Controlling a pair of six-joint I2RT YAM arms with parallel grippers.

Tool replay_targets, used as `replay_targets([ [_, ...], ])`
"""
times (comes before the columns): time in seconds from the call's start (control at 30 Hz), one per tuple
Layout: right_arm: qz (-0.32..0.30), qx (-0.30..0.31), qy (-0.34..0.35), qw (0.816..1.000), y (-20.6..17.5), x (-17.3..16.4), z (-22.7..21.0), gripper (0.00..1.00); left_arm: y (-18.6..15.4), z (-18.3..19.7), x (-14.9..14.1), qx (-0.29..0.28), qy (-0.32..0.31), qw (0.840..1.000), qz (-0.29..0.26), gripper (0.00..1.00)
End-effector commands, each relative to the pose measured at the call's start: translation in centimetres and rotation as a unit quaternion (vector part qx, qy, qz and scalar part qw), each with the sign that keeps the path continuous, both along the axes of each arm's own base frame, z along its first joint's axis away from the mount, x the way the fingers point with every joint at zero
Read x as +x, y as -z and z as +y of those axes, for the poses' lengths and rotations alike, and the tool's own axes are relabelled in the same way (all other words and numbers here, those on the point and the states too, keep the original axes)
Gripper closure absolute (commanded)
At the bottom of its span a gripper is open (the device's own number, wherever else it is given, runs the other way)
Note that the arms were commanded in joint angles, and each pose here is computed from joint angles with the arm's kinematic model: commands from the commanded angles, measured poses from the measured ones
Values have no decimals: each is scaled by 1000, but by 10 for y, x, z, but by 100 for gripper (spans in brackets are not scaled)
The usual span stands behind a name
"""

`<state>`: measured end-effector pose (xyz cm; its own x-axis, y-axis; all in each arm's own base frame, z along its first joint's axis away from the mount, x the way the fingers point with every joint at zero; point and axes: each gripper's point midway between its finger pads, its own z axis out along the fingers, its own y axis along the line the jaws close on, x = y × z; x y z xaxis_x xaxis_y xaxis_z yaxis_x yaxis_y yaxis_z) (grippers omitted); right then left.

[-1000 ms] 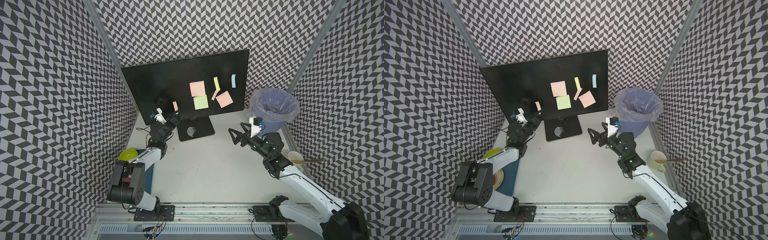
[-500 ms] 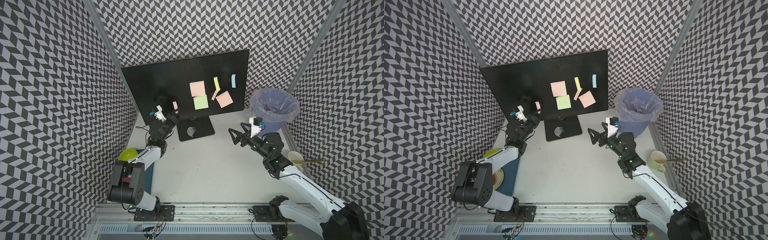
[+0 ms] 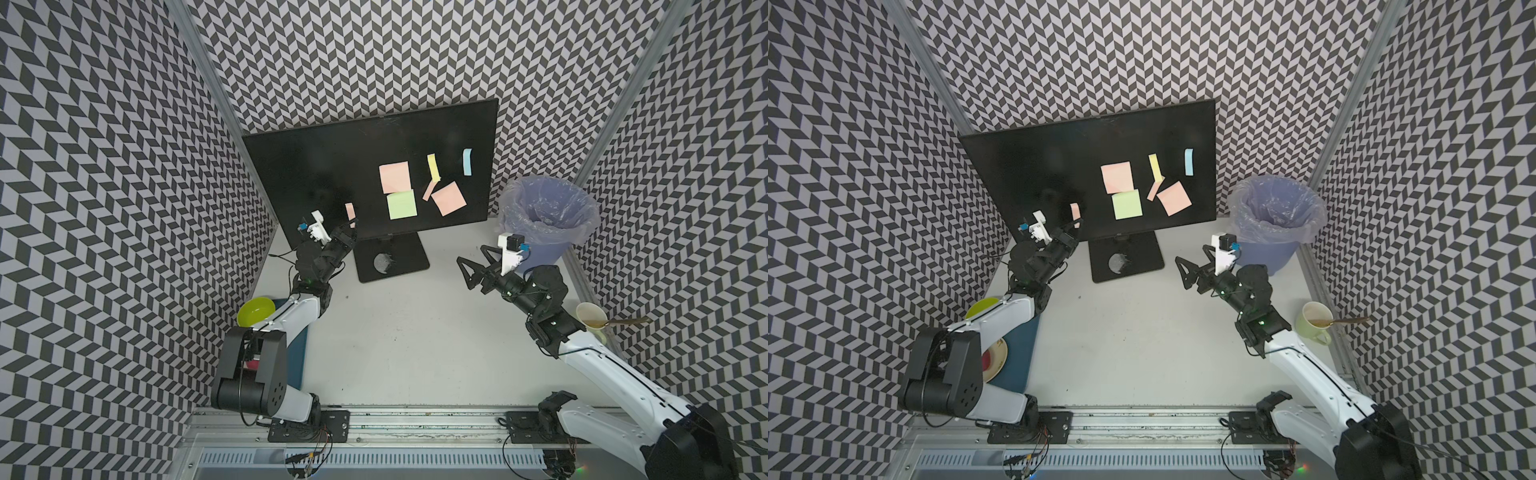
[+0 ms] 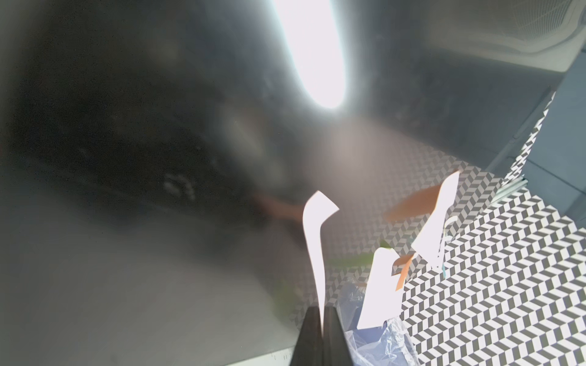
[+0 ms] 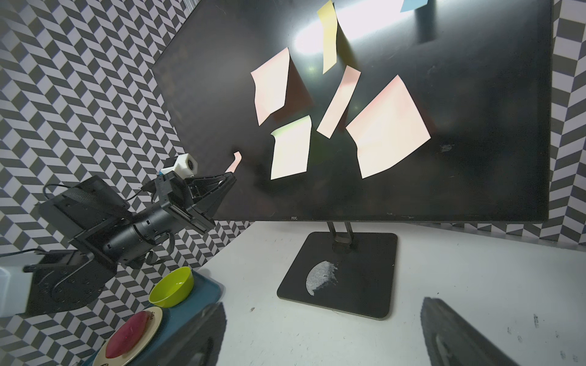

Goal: Remove the sticky note from the monitor
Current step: Tear off the sticky note from the monitor.

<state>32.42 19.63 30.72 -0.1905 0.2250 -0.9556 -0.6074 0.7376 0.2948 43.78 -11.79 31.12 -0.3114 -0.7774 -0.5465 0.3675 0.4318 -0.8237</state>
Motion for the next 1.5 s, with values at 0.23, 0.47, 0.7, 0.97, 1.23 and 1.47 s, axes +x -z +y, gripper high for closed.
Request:
replay_targets([
  [0.23,-30,74,-104,991,-52,-22,27,1,-29,-52,-68,125,91,985,-70,100],
  [0.47,-42,132,-204,969,-80,-41,57,4,-28,-133,-108,164,236,952,-105,100],
  [0.7,-12,155,-272,950,-76,-44,82,16,-40,-180,-140,150,314,926,-145,100],
  [0.97,6,166,-293,942,-72,-40,90,26,-46,-193,-159,148,338,915,-166,100],
  [1.23,19,186,-320,929,-70,-44,93,45,-44,-194,-159,151,335,915,-164,100],
  [1.47,32,192,-324,926,-64,-43,95,63,-47,-194,-160,151,335,914,-171,100],
])
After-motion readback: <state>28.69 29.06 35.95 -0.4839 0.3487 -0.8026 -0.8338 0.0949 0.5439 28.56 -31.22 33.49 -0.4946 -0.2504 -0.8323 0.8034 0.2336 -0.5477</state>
